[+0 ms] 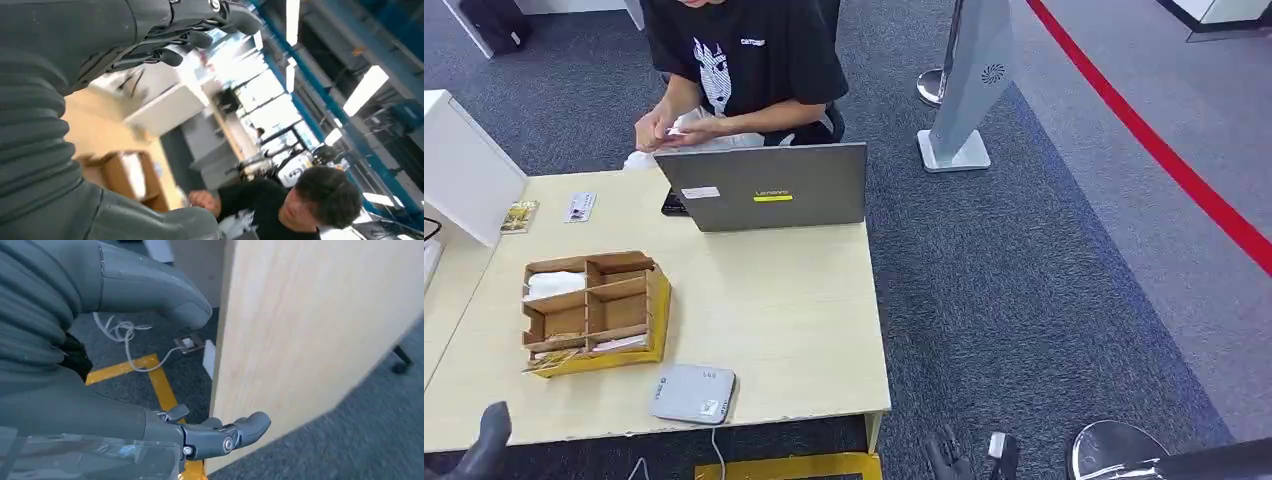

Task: Pass the card to the sensor for recognition and then transmit it.

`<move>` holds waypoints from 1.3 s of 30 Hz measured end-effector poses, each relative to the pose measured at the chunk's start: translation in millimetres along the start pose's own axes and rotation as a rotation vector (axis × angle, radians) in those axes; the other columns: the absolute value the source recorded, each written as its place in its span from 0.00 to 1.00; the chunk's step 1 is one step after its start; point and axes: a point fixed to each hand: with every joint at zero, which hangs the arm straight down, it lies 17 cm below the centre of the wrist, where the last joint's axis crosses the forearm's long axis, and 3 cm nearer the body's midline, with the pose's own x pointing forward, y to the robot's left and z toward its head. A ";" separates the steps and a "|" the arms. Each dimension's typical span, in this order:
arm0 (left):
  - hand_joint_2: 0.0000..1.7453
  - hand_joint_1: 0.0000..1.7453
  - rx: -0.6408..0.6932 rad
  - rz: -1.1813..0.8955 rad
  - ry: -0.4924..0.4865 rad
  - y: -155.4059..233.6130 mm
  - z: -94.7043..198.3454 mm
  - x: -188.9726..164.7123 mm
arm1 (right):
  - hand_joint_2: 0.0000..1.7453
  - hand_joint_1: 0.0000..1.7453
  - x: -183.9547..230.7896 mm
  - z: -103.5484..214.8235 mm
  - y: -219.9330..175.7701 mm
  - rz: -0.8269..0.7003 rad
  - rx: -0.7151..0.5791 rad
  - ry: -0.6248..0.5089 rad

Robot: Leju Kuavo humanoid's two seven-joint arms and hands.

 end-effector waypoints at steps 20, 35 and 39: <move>1.00 1.00 0.644 0.151 1.322 90.1 384.3 -299.4 | 1.00 1.00 -4.3 12.4 -43.9 0.098 -0.073 0.002; 1.00 0.00 0.168 0.070 2.384 -45.7 569.3 -238.5 | 1.00 0.00 -3.6 3.9 -20.9 0.149 0.006 0.034; 1.00 0.00 -0.008 0.017 2.391 -51.3 571.5 -234.7 | 1.00 0.00 -14.7 6.3 -25.9 0.212 0.003 0.085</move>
